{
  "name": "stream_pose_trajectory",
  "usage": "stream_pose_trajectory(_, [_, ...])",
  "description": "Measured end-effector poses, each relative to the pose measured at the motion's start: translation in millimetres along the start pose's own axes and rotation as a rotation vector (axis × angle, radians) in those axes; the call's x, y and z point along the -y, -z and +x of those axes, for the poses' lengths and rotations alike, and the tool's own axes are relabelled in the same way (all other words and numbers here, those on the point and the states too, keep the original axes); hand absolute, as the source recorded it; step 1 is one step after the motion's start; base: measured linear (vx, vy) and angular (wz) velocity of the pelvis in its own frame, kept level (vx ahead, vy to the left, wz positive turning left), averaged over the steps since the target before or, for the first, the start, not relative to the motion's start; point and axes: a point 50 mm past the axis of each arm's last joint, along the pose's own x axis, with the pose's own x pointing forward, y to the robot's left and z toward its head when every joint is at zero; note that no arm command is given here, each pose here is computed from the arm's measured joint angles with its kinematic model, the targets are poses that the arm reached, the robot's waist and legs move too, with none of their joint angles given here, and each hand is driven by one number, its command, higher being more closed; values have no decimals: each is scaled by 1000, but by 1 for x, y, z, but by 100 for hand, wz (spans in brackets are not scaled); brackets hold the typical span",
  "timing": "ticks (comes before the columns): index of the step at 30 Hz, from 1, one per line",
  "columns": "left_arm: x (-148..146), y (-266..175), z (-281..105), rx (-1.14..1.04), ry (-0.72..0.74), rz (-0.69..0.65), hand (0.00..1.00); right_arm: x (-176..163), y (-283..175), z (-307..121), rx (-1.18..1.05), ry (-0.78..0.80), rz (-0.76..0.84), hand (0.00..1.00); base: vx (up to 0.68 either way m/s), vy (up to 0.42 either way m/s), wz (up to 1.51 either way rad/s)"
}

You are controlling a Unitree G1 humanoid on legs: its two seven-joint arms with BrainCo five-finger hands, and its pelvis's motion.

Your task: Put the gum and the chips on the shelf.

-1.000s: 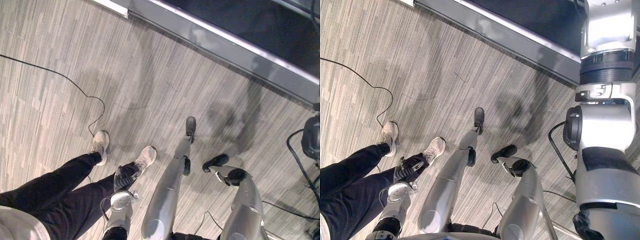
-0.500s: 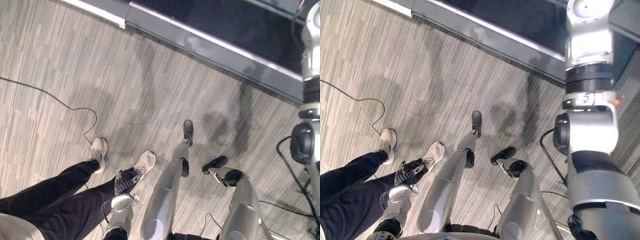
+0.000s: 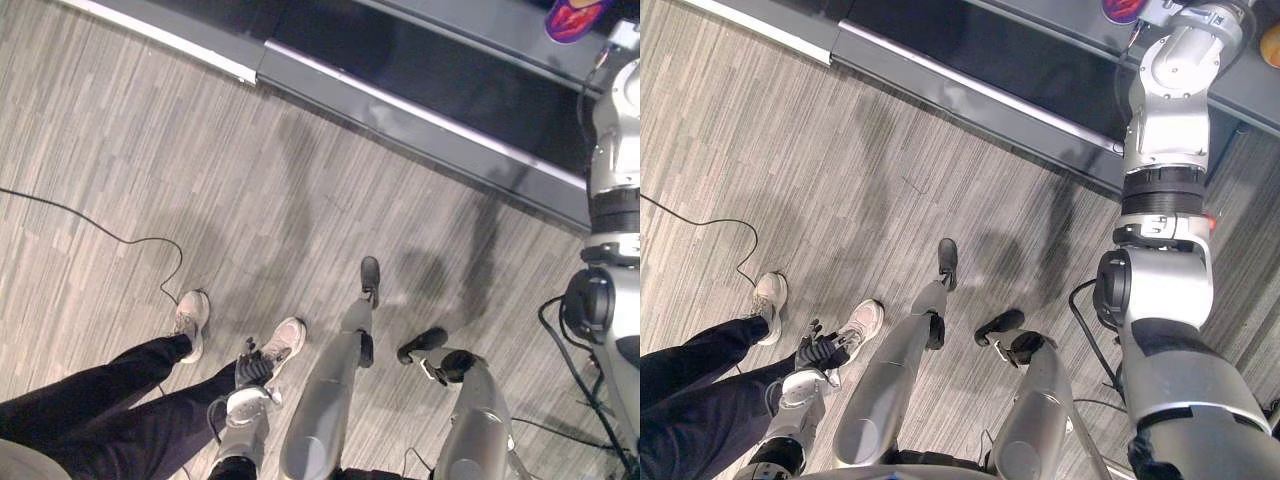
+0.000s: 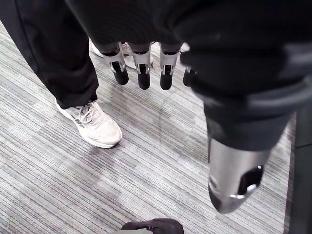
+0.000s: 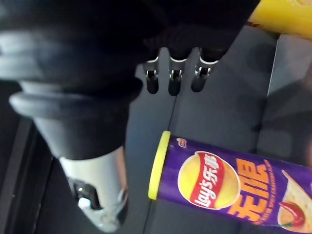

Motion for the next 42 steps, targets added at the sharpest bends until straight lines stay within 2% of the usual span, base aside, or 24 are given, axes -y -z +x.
stream_pose_trajectory(7, [2,0,0,0,9,10,0,-1,0,-3,8,20,-17,0,-88,-87,-1])
stream_pose_trajectory(13, [7,5,-2,-24,32,45,0,-26,-1,-39,5,16,74,0,-79,-88,-7])
stream_pose_trajectory(16, [5,17,-4,-77,29,87,0,-36,6,-76,-36,12,140,0,-32,-98,-20])
stream_pose_trajectory(19, [2,29,-7,-133,14,92,0,-41,24,-135,-110,-27,148,0,32,-88,-21])
stream_pose_trajectory(21, [-2,42,-11,-192,-14,100,0,-43,34,-180,-147,-108,101,0,79,-64,-30])
stream_pose_trajectory(22, [-5,52,-15,-231,-27,123,0,-51,39,-217,-190,-214,75,0,72,-48,-32])
stream_pose_trajectory(23, [-6,56,-17,-246,-30,132,0,-54,41,-229,-209,-267,80,0,104,-78,-53])
stream_pose_trajectory(28, [-34,85,-32,-361,-77,227,0,-64,36,-345,-267,-896,144,0,95,-42,-43])
stream_pose_trajectory(29, [-36,87,-33,-371,-78,236,0,-61,37,-356,-281,-963,154,0,93,-8,-47])
stream_pose_trajectory(30, [-40,91,-35,-389,-72,249,0,-49,43,-377,-345,-1085,165,0,73,-2,-35])
stream_pose_trajectory(33, [-47,103,-44,-437,-68,241,0,-17,68,-419,-579,-1228,136,0,79,11,-39])
stream_pose_trajectory(35, [-53,115,-54,-489,-58,230,0,17,92,-451,-788,-1305,71,0,68,25,-41])
stream_pose_trajectory(37, [-54,120,-58,-510,-50,227,0,42,109,-463,-912,-1306,6,0,43,15,-35])
stream_pose_trajectory(39, [-60,131,-69,-557,-47,207,0,87,135,-487,-1132,-1285,-136,0,32,16,-39])
stream_pose_trajectory(40, [-59,133,-71,-566,-44,201,0,99,139,-492,-1178,-1276,-174,0,22,18,-38])
stream_pose_trajectory(42, [-58,140,-78,-590,-43,187,0,150,155,-507,-1351,-1216,-348,0,21,21,-29])
